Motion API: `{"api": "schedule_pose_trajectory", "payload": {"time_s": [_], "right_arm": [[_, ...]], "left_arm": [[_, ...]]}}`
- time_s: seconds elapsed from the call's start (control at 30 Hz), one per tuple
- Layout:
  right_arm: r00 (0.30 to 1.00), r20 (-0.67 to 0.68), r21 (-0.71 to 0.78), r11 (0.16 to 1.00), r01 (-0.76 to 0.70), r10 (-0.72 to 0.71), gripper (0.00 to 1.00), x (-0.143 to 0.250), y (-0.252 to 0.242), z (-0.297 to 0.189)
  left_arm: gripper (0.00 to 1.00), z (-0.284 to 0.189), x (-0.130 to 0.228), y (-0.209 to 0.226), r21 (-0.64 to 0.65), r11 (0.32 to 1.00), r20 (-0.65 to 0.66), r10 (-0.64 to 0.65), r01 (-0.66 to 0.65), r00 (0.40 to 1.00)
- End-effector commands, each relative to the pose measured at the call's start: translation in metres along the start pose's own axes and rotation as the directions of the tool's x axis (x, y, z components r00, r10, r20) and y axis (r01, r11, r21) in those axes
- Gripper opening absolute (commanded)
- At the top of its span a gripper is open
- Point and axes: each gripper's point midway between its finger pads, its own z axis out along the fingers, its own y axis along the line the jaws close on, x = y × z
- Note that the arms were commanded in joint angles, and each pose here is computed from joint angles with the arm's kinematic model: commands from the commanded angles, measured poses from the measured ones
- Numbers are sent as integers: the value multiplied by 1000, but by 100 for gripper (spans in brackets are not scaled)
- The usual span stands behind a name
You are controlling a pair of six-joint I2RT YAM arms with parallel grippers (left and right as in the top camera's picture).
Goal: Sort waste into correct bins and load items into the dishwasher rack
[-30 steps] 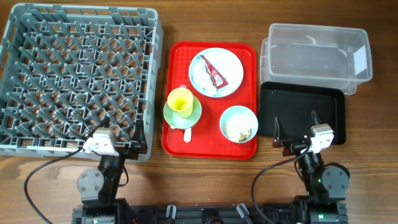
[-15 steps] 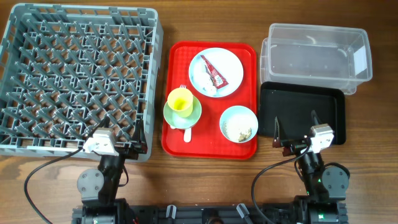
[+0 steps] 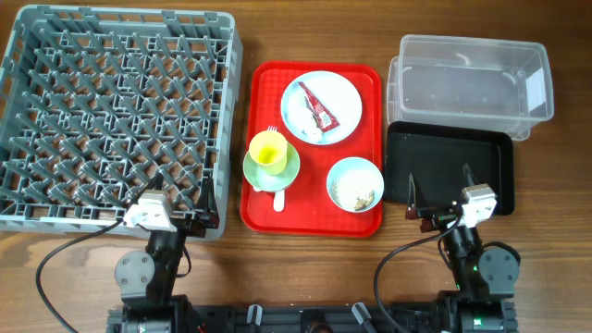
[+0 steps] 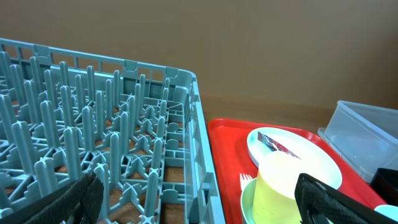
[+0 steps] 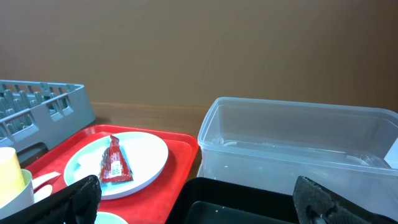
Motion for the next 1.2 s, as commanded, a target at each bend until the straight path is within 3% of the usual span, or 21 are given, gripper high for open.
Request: {"api": "schedule_pose_trajectory", "payload": {"time_s": [0.0, 0.37, 0.5, 0.73, 0.93, 1.17], "right_arm": [[1000, 5, 2, 1000, -9, 8, 100, -1, 0, 0], [1000, 5, 1, 1000, -12, 12, 100, -1, 0, 0], [995, 9, -8, 995, -104, 104, 100, -3, 1, 0], [991, 34, -12, 991, -133, 133, 100, -30, 3, -3], [990, 3, -57, 989, -139, 139, 100, -65, 11, 1], [959, -220, -62, 979, -196, 178, 100, -83, 14, 24]], "left_arm": [[100, 0, 2, 0, 3, 1000, -1, 23, -23, 1000], [100, 0, 2, 0, 2, 1000, -1, 20, -20, 1000], [100, 0, 1, 1, -5, 1000, 1, 20, -20, 1000], [100, -8, -22, 7, -85, 996, -30, 10, -13, 1000], [100, -9, -48, 9, -150, 989, -157, -22, -2, 987], [100, 8, -61, 10, -206, 979, -412, -97, 12, 906]]}}
